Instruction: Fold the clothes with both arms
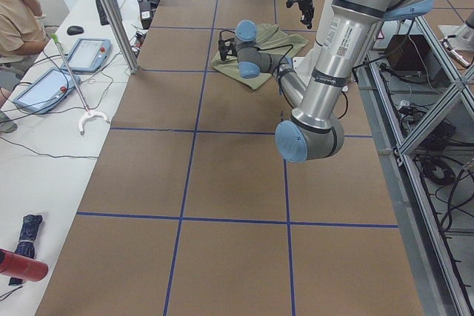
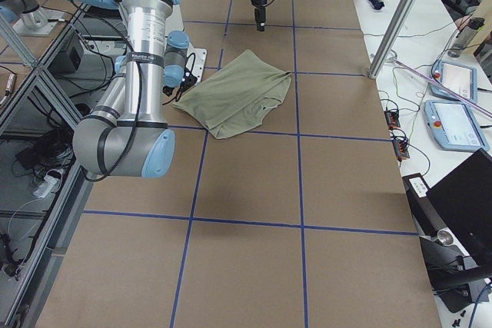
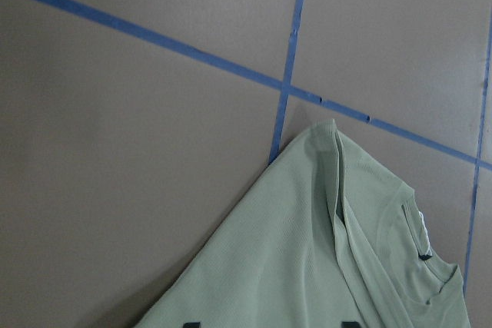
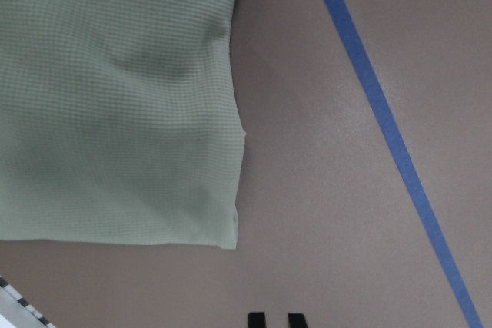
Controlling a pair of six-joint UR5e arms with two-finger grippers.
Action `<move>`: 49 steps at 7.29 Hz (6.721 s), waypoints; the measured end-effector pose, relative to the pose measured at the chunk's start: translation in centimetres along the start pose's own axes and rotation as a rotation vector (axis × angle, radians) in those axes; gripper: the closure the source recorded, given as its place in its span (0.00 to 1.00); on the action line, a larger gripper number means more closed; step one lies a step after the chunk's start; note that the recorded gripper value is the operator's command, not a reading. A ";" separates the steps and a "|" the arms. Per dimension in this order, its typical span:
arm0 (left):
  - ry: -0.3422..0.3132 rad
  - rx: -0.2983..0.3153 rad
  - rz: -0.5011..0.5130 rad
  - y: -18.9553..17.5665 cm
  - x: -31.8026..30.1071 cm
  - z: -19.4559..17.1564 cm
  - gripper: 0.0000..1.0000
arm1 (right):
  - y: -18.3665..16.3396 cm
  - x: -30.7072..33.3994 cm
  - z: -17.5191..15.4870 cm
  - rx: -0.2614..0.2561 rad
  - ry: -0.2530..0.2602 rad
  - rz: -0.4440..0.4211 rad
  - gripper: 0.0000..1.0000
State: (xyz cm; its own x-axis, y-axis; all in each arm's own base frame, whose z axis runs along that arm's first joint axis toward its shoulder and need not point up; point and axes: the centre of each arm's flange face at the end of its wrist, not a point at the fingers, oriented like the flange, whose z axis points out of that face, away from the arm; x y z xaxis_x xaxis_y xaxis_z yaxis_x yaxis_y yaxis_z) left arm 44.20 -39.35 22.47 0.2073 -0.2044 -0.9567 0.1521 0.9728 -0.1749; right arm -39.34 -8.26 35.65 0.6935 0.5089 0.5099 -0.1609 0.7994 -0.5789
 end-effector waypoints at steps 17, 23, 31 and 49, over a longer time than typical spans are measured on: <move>-0.291 0.136 -0.025 5.7 -5.2 10.5 1.00 | -25.1 -16.5 -10.0 0.411 -0.318 0.055 0.00; -0.332 0.367 0.212 -12.9 -4.0 7.7 1.00 | -25.5 -16.7 -10.2 0.452 -0.332 0.061 0.00; -0.105 0.462 0.226 -25.4 -0.3 6.3 0.34 | -22.6 -20.1 -12.0 0.523 -0.420 0.001 0.00; -0.082 0.367 0.119 -19.0 -6.8 1.5 0.34 | -5.4 -34.6 -2.2 0.363 0.446 -1.213 0.36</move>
State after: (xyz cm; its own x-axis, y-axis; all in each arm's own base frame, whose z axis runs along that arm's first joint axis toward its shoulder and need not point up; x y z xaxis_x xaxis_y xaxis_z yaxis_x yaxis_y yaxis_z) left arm 41.36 -56.63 32.68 0.3182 -0.1150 -0.9410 0.4550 0.8894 0.0451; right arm -60.93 -30.89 19.74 0.6869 -0.6674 0.2877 0.5864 0.7428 0.3231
